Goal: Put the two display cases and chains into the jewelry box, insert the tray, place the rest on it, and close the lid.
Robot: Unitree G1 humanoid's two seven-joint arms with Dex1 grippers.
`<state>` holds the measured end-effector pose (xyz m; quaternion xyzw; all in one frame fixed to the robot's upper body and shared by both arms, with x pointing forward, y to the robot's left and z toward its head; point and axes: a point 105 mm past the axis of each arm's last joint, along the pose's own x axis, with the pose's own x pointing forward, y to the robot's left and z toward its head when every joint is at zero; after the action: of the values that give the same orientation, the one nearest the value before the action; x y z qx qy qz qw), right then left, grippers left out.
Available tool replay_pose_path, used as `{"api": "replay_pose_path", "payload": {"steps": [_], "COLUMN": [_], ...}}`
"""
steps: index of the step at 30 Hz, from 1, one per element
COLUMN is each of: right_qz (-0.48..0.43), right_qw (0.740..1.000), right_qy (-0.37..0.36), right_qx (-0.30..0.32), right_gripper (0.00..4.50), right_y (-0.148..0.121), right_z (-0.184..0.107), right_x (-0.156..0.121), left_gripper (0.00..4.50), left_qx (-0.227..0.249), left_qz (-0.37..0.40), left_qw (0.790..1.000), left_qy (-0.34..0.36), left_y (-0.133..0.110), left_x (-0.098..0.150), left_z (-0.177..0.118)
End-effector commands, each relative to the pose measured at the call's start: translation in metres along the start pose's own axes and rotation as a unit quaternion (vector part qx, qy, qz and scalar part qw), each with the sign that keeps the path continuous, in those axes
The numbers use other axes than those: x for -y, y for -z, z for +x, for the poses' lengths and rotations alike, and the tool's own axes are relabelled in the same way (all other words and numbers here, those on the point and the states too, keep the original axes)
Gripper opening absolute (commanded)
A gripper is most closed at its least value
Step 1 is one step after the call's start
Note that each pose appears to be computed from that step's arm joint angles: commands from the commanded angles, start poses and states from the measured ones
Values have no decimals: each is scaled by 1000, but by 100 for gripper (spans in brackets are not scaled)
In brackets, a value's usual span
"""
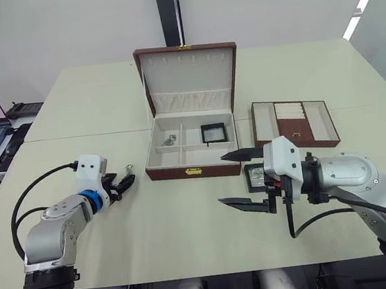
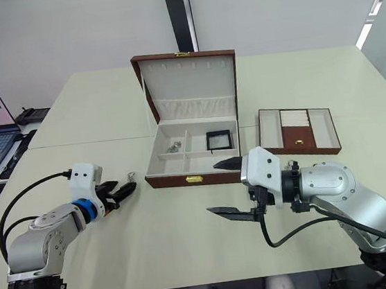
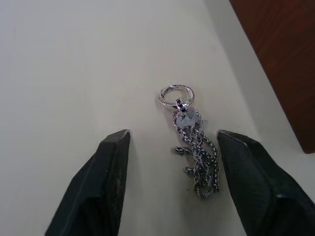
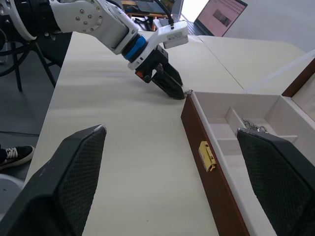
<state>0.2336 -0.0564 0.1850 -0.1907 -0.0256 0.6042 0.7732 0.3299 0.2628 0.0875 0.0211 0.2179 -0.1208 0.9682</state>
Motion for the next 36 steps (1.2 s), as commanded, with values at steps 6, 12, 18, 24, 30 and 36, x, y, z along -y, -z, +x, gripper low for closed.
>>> {"api": "replay_pose_path", "payload": {"steps": [6, 12, 18, 24, 30, 36], "right_qz": [-14, -13, -12, -9, -6, 7], "right_qw": [1000, 1000, 1000, 1000, 1000, 1000], "right_qy": [0, 1, 4, 2, -6, -1], "right_qx": [9, 8, 7, 3, -2, 15], "right_gripper": [450, 450, 450, 450, 450, 450], "right_y": [-9, -9, -9, -8, -8, -17], "right_z": [-2, -3, -6, -14, -17, -16], "right_x": [-4, -5, -4, -1, -4, -7], "left_gripper": [6, 2, 2, 2, 2, 2], "left_qx": [-3, 33, 87, 113, 134, 115], "left_qz": [31, 34, 68, 102, 141, 202], "left_qw": [999, 999, 992, 980, 960, 927], "left_qy": [17, 27, 55, 128, 203, 296], "left_y": [1, -9, -42, -63, -97, -121], "left_x": [-1, -2, -5, 4, 20, 53], "left_z": [3, -8, -35, -59, -73, -69]}}
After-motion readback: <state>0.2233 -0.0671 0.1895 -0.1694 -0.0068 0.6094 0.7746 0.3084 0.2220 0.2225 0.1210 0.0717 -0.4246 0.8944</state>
